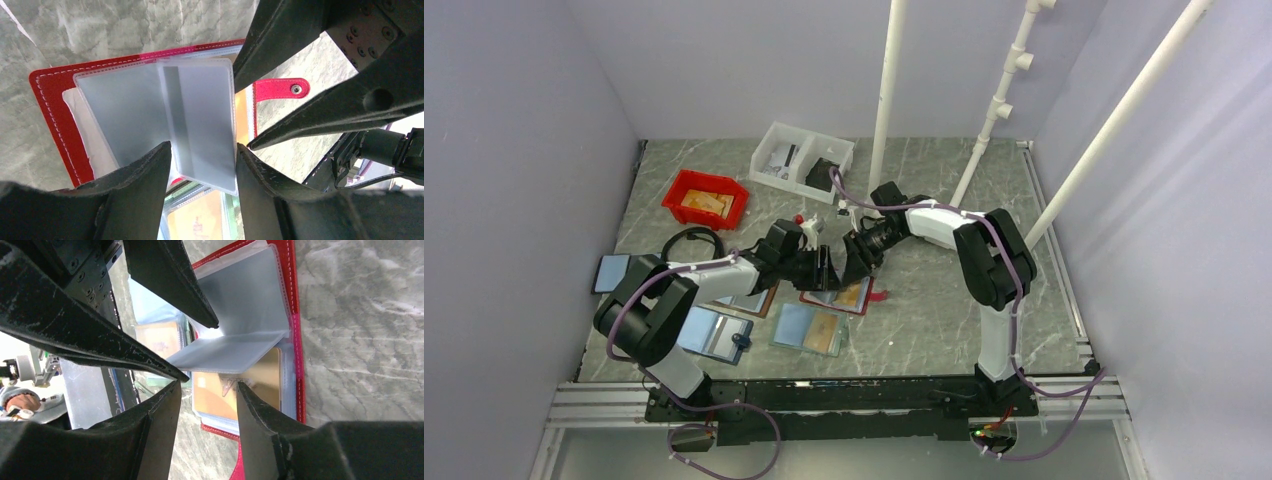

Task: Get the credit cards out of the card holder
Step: Remove the credit card from the card holder.

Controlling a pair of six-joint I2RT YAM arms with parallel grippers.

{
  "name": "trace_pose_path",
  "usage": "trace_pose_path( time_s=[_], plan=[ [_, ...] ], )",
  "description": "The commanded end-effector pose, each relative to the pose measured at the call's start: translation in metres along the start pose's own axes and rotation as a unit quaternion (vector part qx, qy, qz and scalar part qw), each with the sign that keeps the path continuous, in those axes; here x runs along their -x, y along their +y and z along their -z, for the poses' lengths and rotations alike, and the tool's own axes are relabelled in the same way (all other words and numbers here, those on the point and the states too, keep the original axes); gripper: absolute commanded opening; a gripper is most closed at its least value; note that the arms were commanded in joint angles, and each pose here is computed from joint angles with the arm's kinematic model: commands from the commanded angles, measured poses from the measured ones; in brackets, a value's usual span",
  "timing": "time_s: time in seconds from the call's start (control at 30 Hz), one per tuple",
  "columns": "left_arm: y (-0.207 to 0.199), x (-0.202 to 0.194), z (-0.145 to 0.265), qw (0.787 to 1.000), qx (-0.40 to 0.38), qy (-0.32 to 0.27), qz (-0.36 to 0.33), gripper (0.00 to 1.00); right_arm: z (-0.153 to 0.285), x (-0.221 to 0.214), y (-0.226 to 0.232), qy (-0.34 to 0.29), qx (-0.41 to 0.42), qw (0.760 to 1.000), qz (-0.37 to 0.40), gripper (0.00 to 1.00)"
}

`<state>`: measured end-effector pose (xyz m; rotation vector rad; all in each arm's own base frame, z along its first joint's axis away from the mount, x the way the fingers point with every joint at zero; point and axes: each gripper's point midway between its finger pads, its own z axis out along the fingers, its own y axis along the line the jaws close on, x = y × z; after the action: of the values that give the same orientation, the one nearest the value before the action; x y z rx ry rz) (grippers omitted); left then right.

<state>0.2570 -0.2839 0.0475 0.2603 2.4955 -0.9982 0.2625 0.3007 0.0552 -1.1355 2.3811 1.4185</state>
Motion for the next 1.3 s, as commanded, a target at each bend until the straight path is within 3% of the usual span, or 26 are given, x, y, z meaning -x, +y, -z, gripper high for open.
trace_pose_path(
  time_s=[0.0,0.43,0.77,1.1,1.27],
  plan=[
    [0.004,0.013,-0.001,1.0,0.004,-0.021,-0.001,0.54,0.02,0.022,0.017,-0.019,-0.017,0.998,0.062,0.49],
    [0.004,0.013,0.001,0.999,-0.019,-0.034,0.024,0.55,0.071,0.024,0.024,-0.029,-0.089,0.985,0.147,0.56],
    [0.002,0.017,0.006,0.997,-0.029,-0.046,0.052,0.58,0.114,0.033,0.023,-0.073,-0.166,0.965,0.192,0.63],
    [0.005,0.023,0.008,0.996,-0.019,-0.05,0.071,0.56,0.119,0.034,0.025,-0.084,-0.169,0.962,0.197,0.65],
    [0.015,0.023,0.012,0.996,0.018,-0.05,0.075,0.49,0.115,0.032,0.026,-0.082,-0.157,0.965,0.191,0.65]
  ],
)
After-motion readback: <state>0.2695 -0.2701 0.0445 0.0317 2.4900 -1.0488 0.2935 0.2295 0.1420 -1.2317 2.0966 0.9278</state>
